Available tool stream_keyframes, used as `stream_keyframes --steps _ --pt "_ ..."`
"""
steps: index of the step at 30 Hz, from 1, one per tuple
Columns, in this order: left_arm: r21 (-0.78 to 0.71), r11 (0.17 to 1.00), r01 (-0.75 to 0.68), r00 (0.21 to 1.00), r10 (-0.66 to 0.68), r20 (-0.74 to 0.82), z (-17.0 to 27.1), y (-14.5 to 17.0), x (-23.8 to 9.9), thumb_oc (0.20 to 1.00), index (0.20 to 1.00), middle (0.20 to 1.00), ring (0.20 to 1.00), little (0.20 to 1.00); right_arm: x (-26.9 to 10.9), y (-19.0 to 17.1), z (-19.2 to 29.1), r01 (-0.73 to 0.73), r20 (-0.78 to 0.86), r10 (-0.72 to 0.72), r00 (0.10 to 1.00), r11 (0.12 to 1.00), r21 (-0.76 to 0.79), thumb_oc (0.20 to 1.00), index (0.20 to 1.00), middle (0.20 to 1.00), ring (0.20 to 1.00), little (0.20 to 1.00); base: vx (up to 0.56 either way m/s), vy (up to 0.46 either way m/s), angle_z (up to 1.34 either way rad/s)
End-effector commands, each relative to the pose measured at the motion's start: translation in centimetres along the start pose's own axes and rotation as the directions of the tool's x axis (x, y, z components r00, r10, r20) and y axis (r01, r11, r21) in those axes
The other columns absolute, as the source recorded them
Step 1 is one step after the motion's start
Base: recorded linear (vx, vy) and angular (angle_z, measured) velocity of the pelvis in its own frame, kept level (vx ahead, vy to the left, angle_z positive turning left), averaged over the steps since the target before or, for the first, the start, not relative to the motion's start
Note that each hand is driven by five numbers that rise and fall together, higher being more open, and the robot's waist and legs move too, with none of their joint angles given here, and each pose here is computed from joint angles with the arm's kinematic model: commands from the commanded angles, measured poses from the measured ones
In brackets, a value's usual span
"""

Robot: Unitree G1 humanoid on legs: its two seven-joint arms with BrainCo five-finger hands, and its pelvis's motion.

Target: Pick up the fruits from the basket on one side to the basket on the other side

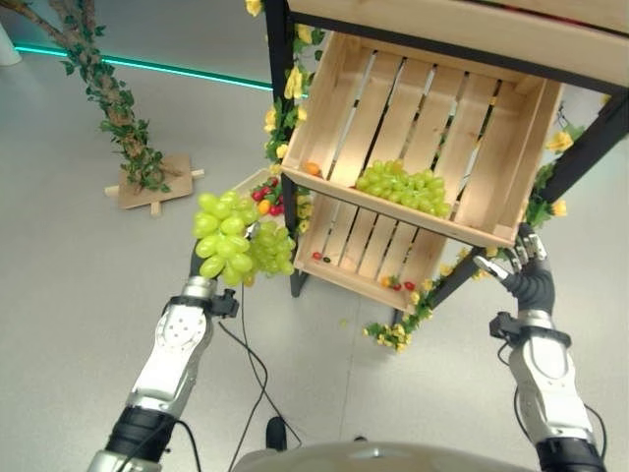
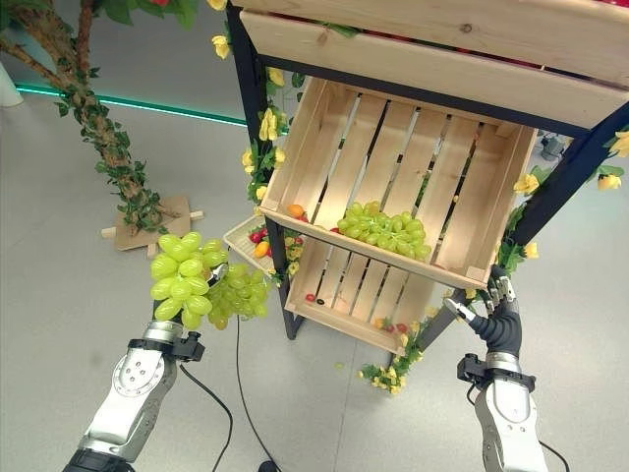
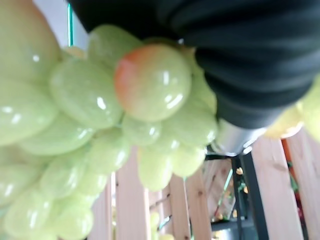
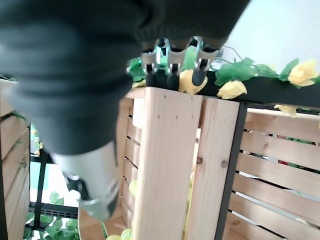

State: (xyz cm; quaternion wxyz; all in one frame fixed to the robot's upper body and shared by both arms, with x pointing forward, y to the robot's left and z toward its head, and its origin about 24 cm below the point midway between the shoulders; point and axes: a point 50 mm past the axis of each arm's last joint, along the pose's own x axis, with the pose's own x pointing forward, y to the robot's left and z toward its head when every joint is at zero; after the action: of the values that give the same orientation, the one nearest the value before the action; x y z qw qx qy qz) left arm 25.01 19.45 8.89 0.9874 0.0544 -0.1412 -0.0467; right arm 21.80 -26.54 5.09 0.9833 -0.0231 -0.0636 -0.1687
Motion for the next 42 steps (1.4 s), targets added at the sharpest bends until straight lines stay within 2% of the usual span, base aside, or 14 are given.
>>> stream_keyframes --steps 1,6,15,29,38,42 --pt "0.003 1.000 0.008 0.986 -0.008 0.164 3.0 0.0 1.0 0.200 0.200 0.200 0.200 0.200 1.1 0.9 1.6 -0.035 0.093 0.035 0.995 0.999 0.002 1.000 1.000 1.000 1.000 1.000 0.03 0.051 -0.06" --pt "0.004 1.000 0.018 0.986 -0.018 0.167 3.1 -0.1 1.0 0.200 0.200 0.200 0.200 0.200 1.0 1.0 1.5 -0.035 0.089 0.034 0.995 0.999 0.003 1.000 1.000 1.000 1.000 1.000 0.02 0.030 -0.04" --pt "0.043 0.986 0.162 0.950 -0.168 0.262 5.4 -2.6 2.5 0.200 0.200 0.200 0.200 0.200 1.0 0.8 1.5 -0.016 0.090 0.016 0.996 1.000 -0.006 1.000 1.000 1.000 1.000 1.000 0.01 0.012 0.04" --pt "0.004 0.990 0.144 0.965 -0.142 0.220 4.6 -2.4 2.2 0.200 0.200 0.200 0.200 0.200 1.2 1.7 1.3 -0.074 0.072 0.075 0.995 0.997 -0.018 1.000 1.000 1.000 1.000 1.000 0.00 0.000 0.02" --pt "-0.011 0.985 0.174 0.958 -0.167 0.235 4.9 -3.9 3.9 0.200 0.200 0.200 0.200 0.200 1.5 2.0 1.0 -0.086 0.054 0.087 0.995 0.996 -0.022 1.000 1.000 1.000 1.000 1.000 0.00 -0.004 -0.01" --pt "0.013 0.974 0.225 0.944 -0.221 0.246 5.3 -5.9 6.1 0.200 0.200 0.200 0.200 0.200 1.8 2.5 0.9 -0.114 0.043 0.115 0.992 0.993 -0.019 1.000 1.000 1.000 1.000 1.000 0.00 0.002 -0.02"
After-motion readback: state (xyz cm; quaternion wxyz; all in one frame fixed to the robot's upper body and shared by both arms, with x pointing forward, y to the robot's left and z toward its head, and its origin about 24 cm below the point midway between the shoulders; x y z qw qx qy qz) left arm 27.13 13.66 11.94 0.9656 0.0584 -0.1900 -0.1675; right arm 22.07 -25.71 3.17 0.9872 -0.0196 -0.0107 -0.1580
